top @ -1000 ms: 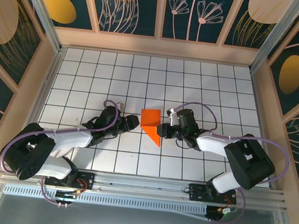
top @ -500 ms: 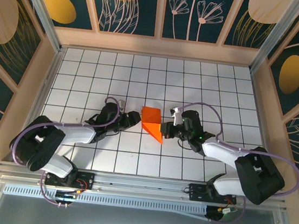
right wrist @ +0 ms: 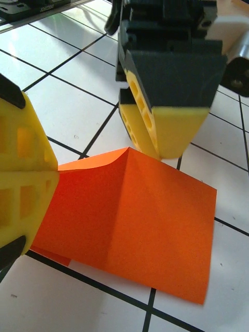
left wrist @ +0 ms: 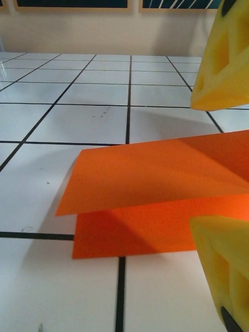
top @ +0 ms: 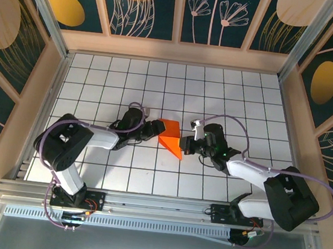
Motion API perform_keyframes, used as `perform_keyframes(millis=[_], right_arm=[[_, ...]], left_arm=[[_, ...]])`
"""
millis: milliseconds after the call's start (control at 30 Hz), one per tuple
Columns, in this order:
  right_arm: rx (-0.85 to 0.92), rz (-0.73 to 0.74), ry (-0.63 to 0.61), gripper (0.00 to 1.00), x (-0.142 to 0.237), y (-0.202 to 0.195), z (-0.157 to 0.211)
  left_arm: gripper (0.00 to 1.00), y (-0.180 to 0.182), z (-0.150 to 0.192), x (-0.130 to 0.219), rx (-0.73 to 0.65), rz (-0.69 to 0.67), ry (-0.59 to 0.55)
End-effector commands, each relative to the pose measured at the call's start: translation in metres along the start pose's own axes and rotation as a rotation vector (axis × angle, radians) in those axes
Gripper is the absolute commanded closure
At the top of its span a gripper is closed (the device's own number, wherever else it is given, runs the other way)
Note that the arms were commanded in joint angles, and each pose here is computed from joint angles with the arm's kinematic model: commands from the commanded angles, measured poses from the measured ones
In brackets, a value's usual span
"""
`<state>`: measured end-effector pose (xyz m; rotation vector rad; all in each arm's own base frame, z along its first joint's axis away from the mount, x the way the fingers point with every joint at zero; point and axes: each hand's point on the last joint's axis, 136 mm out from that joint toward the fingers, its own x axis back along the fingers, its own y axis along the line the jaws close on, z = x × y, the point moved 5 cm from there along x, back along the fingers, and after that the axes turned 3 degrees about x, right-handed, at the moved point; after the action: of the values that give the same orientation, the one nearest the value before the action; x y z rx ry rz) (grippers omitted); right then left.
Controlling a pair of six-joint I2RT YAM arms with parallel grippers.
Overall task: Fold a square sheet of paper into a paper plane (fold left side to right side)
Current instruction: Fourth fold the wing at the center of the table.
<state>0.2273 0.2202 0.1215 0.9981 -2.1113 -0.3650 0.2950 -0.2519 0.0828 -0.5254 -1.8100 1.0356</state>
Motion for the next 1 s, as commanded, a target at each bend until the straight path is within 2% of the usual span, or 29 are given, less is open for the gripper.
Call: perform_keyframes(millis=[0,133,233,533,667,767,833,967], right_arm=[[-0.013,0.011,-0.027,1.00,0.004,-0.002,-0.002],[-0.020,0.019,-0.029,1.00,0.006,-0.005,-0.001],[-0.026,0.026,-0.030,1.00,0.008,-0.008,-0.001],[-0.041,0.080,-0.002,0.99,0.011,-0.017,0.003],[-0.040,0.137,0.001,0.72,0.019,-0.017,-0.005],[-0.033,0.197,-0.006,0.58,0.029,-0.011,-0.016],[-0.013,0.271,-0.004,0.55,0.036,-0.005,-0.024],[0.044,0.409,0.030,0.54,0.039,0.014,-0.026]], left_arm=[[0.48,0.001,-0.007,-0.010,-0.017,0.008,0.013],[0.55,0.005,-0.012,-0.018,-0.014,-0.008,0.010],[0.65,0.008,-0.017,-0.022,-0.021,-0.030,-0.001],[0.99,0.002,-0.021,-0.020,-0.041,-0.034,-0.016],[1.00,0.000,-0.020,-0.012,-0.030,-0.026,-0.026],[1.00,-0.003,-0.018,-0.007,-0.018,-0.018,-0.029],[1.00,-0.003,-0.018,-0.003,-0.007,-0.017,-0.037],[1.00,-0.003,-0.017,0.001,0.008,-0.018,-0.047]])
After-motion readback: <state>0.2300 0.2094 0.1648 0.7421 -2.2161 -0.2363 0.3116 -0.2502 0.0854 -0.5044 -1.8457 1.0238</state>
